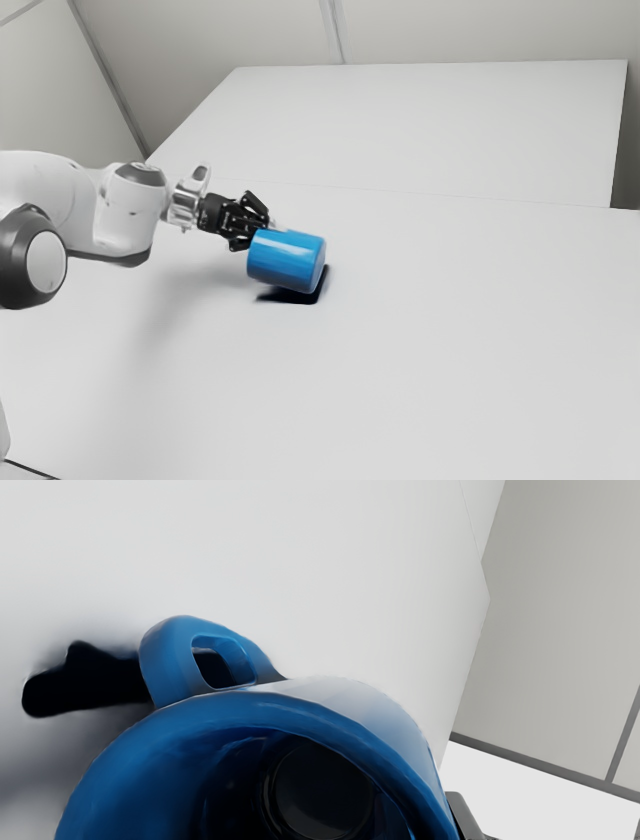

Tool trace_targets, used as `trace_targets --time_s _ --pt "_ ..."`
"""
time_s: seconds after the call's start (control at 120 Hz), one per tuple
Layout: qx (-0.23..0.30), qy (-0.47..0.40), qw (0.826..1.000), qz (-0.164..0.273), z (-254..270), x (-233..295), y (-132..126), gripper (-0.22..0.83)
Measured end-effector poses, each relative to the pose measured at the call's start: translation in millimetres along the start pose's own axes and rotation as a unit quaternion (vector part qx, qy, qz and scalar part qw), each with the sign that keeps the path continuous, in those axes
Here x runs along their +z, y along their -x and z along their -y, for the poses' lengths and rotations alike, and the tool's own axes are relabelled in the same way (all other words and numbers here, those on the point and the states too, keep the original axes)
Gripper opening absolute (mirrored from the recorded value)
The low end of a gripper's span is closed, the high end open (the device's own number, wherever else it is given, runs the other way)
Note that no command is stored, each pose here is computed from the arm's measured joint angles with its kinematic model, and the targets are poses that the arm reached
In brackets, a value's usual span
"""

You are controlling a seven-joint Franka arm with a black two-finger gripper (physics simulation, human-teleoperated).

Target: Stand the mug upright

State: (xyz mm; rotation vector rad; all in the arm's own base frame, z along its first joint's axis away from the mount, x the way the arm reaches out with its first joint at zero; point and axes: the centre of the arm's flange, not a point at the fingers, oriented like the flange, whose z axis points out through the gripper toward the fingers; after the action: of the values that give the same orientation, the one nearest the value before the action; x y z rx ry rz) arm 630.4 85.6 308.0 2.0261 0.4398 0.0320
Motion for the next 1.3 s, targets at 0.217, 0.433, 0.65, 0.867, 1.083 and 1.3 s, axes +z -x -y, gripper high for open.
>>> trace_targets --time_s 0.217,0.433,0.65,0.867,1.083,1.3 --pt "0.026 -0.028 0.999 0.002 -32 10 -3 -0.15" --pt "0.153 -0.231 0.96 0.034 -112 14 36 -0.16" --pt "0.229 -0.449 0.862 0.053 -119 17 80 -0.16" --pt "0.253 -0.547 0.796 0.048 -111 26 111 -0.16" --pt "0.233 -0.573 0.785 0.032 -98 35 116 -0.16" --pt "0.205 -0.577 0.79 0.016 -81 51 109 -0.16"
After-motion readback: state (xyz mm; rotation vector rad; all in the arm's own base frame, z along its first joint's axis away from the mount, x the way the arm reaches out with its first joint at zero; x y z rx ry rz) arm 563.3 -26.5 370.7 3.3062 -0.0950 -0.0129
